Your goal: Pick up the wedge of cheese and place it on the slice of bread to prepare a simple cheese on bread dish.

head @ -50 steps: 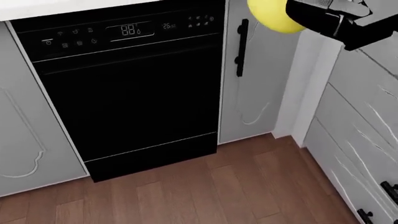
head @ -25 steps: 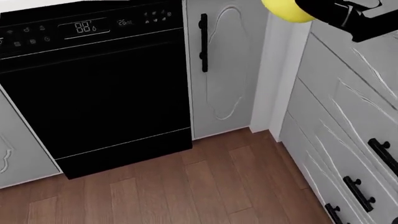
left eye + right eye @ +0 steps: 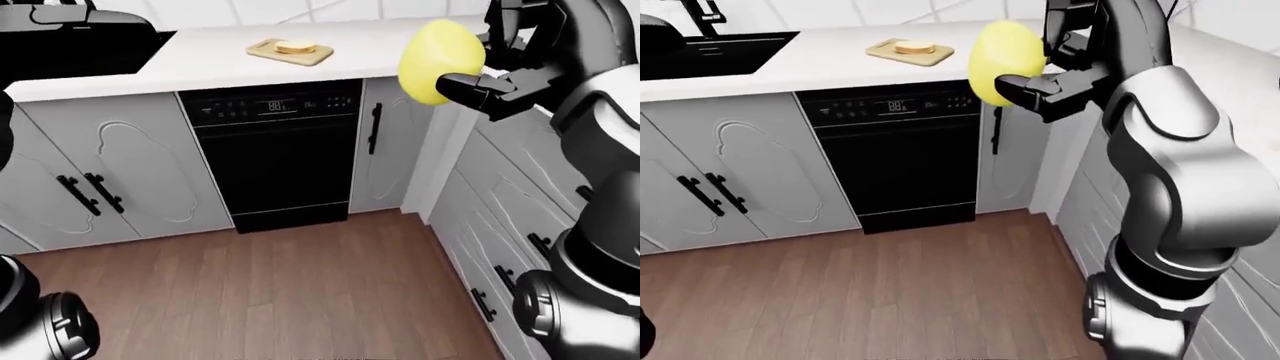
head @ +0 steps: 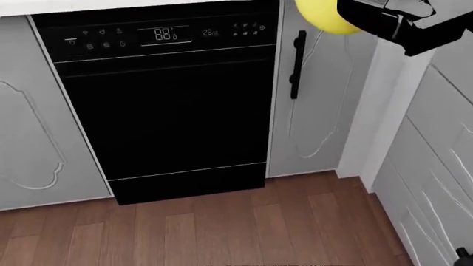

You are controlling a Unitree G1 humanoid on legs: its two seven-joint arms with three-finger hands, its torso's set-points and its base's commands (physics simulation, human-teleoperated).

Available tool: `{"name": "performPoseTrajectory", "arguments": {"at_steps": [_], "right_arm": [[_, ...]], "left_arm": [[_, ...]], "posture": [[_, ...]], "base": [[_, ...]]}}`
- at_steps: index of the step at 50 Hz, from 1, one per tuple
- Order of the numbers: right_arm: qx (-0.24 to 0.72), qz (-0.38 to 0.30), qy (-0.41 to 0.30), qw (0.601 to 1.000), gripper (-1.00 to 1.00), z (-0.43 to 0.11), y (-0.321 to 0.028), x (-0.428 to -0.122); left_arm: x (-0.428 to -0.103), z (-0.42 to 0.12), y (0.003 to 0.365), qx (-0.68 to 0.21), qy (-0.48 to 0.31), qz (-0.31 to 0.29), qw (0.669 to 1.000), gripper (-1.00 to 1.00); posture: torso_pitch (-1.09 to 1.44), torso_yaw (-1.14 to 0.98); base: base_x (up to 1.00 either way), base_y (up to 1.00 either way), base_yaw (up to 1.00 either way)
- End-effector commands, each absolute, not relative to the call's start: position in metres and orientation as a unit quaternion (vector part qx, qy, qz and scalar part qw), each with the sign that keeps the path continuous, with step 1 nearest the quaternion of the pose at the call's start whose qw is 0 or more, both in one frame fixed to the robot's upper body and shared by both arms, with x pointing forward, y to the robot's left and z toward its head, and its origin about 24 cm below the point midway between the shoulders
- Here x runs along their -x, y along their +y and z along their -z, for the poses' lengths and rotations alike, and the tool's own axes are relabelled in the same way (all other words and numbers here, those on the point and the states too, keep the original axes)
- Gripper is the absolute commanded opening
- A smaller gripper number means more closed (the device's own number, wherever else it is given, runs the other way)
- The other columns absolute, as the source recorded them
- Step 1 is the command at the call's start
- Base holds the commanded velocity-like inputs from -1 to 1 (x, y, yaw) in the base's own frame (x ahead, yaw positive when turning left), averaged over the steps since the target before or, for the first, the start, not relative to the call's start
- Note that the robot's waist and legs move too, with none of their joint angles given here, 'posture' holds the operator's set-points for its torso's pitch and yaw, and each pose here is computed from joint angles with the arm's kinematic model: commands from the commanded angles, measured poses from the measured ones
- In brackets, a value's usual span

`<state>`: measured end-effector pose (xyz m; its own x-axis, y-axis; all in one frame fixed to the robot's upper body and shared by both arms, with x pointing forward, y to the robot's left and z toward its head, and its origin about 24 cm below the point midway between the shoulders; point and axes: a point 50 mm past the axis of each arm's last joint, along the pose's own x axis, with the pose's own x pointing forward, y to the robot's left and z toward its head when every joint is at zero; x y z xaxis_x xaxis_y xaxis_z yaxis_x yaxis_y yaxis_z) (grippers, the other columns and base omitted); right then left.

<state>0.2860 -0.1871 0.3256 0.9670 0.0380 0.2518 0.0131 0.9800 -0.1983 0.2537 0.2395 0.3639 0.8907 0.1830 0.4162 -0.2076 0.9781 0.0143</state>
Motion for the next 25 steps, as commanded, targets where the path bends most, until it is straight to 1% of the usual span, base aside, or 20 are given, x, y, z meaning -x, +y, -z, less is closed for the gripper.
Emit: {"name": "performPoseTrajectory", "arguments": {"at_steps": [1, 9, 25], "right_arm": [[0.1, 0.012, -0.167, 0.981, -1.0, -0.3397, -0.1914, -0.2789], [0.099, 0.012, -0.165, 0.981, -1.0, -0.3396, -0.1919, -0.279], [0.102, 0.008, -0.166, 0.981, -1.0, -0.3391, -0.1898, -0.2793]], "left_arm": [[-0.2465, -0.3752, 0.2387, -0.029, -0.245, -0.099, 0.964, 1.0], [-0.2485, -0.3746, 0.2422, -0.028, -0.245, -0.101, 0.964, 1.0], [-0.2457, -0.3758, 0.2384, -0.029, -0.244, -0.1, 0.964, 1.0]], "posture": [[0.0, 0.0], [0.0, 0.0], [0.0, 0.0]], "base": [[0.0, 0.0, 0.3], [0.0, 0.0, 0.3], [0.0, 0.0, 0.27]]}}
